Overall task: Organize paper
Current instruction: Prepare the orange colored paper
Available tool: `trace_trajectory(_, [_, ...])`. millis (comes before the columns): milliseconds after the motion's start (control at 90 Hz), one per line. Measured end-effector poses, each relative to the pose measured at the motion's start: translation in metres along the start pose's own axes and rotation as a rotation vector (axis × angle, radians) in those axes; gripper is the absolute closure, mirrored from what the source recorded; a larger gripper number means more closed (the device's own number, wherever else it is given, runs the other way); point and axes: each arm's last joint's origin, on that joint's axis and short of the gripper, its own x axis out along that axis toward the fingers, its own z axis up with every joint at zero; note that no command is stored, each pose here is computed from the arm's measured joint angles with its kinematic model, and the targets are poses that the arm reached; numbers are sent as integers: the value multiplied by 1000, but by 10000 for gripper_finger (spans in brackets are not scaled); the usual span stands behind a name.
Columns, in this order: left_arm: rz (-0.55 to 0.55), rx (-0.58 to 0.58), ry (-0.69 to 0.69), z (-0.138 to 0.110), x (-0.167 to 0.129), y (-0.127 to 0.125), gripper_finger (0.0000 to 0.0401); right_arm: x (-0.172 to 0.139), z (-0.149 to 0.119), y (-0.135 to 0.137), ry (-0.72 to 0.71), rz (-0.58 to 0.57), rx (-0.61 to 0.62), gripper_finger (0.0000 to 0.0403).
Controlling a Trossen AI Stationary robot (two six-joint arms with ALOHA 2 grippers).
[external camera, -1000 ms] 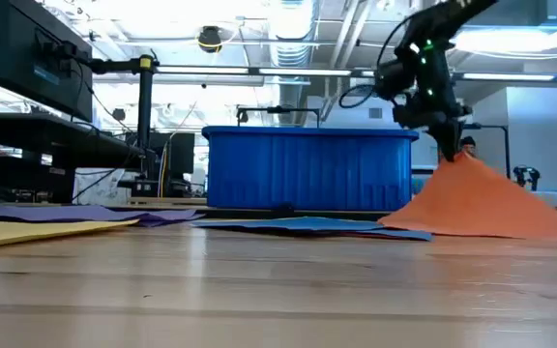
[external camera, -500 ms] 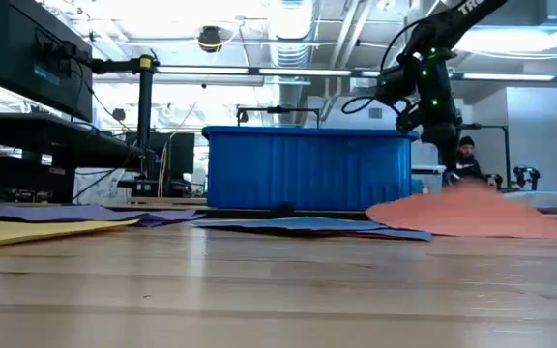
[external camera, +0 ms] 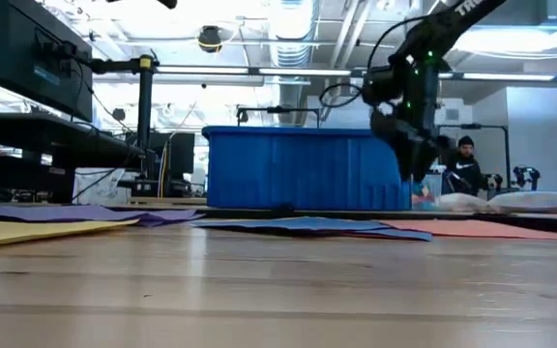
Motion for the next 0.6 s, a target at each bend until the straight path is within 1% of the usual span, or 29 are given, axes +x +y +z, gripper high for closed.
trace_trajectory(100, [-5, -3, 45, 0, 11, -5, 401, 24, -19, 1, 50, -17, 18, 289])
trace_trajectory(200, [-15, 38, 90, 0, 21, -11, 401, 43, -31, 0, 54, -18, 21, 328])
trace_trajectory(367, [0, 126, 123, -1, 33, -16, 401, 58, -44, -15, 97, -35, 36, 390])
trace_trajectory(422, [2, 151, 126, -1, 34, -16, 401, 60, -46, -21, 106, -38, 28, 398])
trace_trajectory(600, [15, 233, 128, 2, 36, -10, 401, 63, -47, -40, 139, -46, 7, 396])
